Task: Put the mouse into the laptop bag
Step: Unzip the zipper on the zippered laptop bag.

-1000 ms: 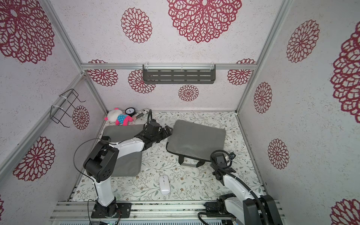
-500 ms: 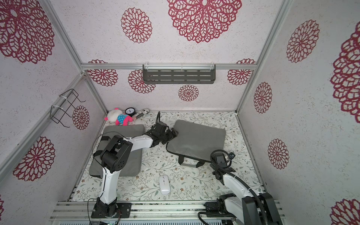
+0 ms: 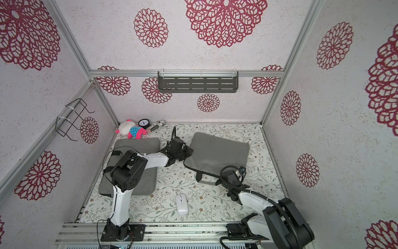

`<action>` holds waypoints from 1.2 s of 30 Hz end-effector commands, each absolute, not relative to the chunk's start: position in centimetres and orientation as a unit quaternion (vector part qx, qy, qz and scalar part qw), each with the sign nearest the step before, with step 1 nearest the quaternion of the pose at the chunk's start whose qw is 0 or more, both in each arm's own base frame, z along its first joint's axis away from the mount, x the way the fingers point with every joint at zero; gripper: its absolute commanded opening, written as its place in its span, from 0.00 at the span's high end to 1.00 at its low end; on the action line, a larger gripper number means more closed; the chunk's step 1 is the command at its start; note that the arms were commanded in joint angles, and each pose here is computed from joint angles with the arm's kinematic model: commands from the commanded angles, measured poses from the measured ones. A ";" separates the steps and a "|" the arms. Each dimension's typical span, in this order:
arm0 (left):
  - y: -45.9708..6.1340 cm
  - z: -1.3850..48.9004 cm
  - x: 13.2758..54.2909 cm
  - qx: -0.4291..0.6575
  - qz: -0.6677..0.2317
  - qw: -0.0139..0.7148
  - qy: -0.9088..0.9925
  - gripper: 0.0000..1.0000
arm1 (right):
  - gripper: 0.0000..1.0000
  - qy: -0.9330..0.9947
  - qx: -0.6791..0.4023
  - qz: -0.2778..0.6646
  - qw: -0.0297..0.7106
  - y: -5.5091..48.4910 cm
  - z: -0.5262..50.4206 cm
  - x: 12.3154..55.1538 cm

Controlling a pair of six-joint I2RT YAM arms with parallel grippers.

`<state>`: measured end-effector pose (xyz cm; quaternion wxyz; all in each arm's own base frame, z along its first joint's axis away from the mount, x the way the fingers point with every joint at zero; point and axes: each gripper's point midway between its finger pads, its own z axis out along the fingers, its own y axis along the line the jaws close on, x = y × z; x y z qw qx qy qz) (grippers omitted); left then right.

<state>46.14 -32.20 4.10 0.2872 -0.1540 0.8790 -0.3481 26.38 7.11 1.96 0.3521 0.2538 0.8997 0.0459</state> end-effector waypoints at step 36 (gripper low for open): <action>-32.6 4.5 41.1 -0.204 -0.364 0.308 0.855 0.10 | 1.00 0.887 0.312 0.083 0.330 3.7 1.9 27.9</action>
